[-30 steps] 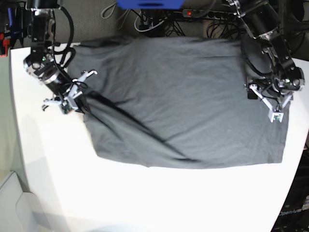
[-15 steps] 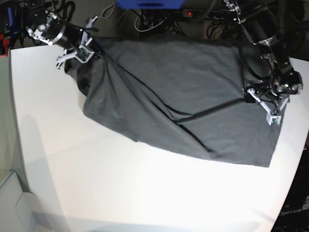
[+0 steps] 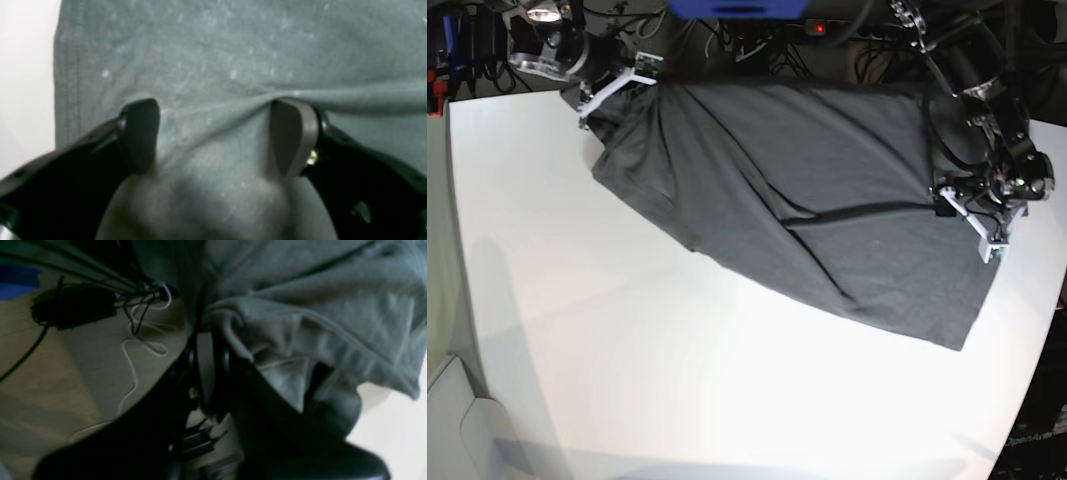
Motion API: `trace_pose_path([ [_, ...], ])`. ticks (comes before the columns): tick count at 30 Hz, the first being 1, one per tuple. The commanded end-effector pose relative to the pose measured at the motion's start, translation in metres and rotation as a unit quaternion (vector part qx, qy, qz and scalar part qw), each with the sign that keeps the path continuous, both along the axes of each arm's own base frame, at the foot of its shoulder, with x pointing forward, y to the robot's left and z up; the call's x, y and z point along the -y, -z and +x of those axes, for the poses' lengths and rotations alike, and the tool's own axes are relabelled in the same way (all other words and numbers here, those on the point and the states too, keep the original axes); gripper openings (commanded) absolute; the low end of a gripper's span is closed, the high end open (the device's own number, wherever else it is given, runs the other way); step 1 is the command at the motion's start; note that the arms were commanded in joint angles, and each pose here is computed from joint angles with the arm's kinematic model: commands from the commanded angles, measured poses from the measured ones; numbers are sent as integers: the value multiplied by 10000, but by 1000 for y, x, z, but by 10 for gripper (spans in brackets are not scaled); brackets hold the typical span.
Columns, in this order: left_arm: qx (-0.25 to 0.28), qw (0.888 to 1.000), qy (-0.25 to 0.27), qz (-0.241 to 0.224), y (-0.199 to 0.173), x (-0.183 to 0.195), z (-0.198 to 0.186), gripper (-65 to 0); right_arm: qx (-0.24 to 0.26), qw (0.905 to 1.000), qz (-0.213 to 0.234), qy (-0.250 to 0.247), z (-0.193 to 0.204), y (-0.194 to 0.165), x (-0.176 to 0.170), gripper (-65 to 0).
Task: Layout the t-shirt on the table in an organized manner, then fold the t-shirt properly
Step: 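Drag the grasped hem corner with the right gripper toward the collar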
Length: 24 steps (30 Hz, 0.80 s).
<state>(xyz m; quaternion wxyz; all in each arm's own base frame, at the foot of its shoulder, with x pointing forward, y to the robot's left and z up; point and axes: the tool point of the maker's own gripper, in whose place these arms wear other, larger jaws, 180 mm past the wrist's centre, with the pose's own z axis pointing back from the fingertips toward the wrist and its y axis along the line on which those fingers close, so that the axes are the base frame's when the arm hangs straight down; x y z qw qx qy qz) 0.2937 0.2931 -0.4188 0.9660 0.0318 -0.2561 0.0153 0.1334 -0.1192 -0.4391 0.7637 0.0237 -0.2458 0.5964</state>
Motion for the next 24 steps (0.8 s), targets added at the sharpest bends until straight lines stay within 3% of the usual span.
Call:
trace_pose_path([
  [1, 197, 9998, -1, 86, -12, -6, 10, -138, 785, 9962, -108, 357, 44, -24, 11, -650],
  [8, 183, 9998, -7, 78, -11, -6, 9, -138, 1623, 9774, 249, 1332, 103, -66, 14, -650],
  [15, 153, 9998, -12, 103, -10, -7, 4, -138, 1814, 9706, 518, 1498, 121, -79, 9, -650],
  [20, 141, 9999, -21, 94, -9, -7, 4, -138, 1999, 9552, 634, 2087, 147, -97, 25, -650],
  [24, 137, 9999, -37, 96, -9, -8, 3, -138, 2184, 9473, 750, 2220, 166, -114, 28, -650],
])
